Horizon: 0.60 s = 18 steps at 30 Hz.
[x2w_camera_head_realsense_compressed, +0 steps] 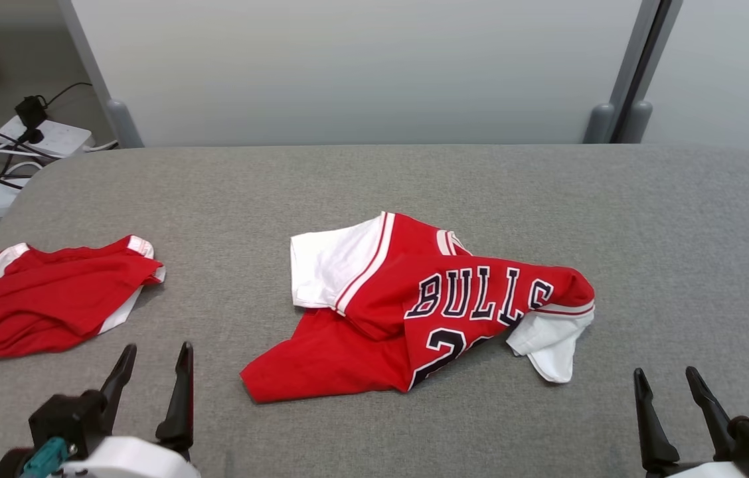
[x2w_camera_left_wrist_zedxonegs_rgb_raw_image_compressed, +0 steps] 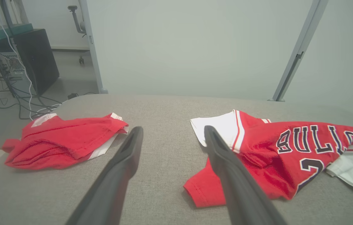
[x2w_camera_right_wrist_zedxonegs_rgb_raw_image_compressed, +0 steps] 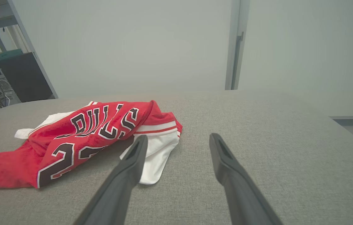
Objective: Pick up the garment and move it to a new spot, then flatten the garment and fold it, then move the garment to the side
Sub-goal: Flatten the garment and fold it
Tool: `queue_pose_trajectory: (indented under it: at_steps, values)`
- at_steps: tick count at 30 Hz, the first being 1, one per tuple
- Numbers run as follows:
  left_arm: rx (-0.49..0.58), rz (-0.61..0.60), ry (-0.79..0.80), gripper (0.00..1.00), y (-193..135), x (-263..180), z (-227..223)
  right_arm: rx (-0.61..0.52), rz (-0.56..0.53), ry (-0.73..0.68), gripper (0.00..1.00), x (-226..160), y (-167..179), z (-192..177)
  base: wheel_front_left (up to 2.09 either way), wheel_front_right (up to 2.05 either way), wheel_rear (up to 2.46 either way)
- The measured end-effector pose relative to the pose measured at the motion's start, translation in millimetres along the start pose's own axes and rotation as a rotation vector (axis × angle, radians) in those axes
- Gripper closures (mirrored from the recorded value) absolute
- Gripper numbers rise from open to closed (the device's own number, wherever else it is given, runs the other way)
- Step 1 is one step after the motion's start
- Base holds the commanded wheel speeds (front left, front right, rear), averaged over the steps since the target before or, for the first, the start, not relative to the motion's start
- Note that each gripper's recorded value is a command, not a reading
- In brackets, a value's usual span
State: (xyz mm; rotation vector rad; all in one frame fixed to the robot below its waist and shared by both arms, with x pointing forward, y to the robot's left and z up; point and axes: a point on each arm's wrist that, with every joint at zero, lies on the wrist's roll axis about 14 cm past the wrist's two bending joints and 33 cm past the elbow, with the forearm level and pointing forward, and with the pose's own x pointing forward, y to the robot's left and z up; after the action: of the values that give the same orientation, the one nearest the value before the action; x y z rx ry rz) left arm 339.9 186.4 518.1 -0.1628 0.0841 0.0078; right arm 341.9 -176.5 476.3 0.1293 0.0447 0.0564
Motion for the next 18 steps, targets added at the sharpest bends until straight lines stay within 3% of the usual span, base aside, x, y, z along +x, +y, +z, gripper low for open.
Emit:
queue_pose_trajectory:
  at_steps: [8, 18]
  values:
    - [-0.005, -0.062, 0.026, 0.0, -19.3, 23.0, -6.2, 0.001, -0.005, 0.017, 0.0, 7.6, -1.9, -4.4, 0.0, 0.0, 0.0]
    - [-0.019, -0.049, 0.056, 0.0, -13.9, 51.0, -24.4, -0.056, 0.077, 0.188, 0.0, 62.3, 5.4, -49.7, 0.0, 0.0, 0.0]
